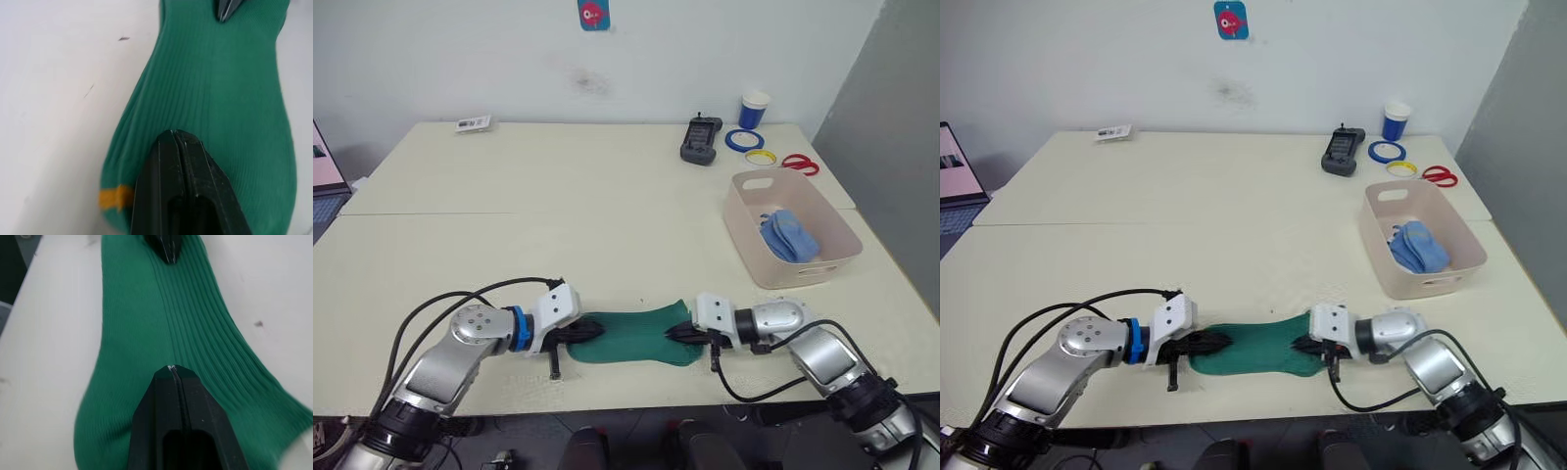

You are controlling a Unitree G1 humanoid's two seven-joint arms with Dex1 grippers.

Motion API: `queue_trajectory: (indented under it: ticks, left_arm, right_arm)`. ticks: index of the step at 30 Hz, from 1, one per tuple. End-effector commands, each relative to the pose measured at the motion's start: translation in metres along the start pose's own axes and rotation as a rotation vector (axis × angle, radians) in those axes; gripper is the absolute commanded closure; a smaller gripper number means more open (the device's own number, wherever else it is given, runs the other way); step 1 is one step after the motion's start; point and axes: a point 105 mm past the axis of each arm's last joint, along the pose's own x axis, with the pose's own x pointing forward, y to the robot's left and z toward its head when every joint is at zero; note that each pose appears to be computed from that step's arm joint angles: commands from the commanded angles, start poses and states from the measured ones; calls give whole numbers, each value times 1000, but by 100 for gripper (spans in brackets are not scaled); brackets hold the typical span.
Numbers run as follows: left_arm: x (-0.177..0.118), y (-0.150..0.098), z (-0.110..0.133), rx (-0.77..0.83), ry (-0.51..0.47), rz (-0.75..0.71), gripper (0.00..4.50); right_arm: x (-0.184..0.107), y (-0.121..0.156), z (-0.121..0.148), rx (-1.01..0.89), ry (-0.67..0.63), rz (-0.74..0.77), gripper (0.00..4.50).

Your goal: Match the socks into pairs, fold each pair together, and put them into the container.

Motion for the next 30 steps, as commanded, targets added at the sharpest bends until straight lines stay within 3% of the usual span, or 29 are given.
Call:
queue_trajectory:
  ticks: [1, 9, 12, 14, 18, 23, 30]
  left_arm:
    - [-19, 9, -4, -55, -7, 39, 448]
    - [-30, -2, 32, -89, -206, 0, 448]
    - [-29, -13, 38, -56, -208, -37, 450]
    - [-23, -19, 33, -27, -167, -58, 450]
    - [-9, -25, 19, 12, -102, -72, 450]
    - [-2, -28, 16, 31, -92, -79, 450]
    - [-4, -25, 14, 22, -93, -68, 450]
  right_arm:
    - [-21, 0, -16, 48, 57, -17, 450]
    - [-42, -14, 45, 295, -199, -93, 450]
    - [-57, -18, 44, 439, -201, -136, 392]
    - [-62, -19, 34, 564, -161, -168, 330]
    - [-62, -17, 26, 698, -119, -192, 193]
    - [-53, -11, 13, 781, -23, -211, 14]
    - [-42, -11, 3, 820, 45, -198, 3]
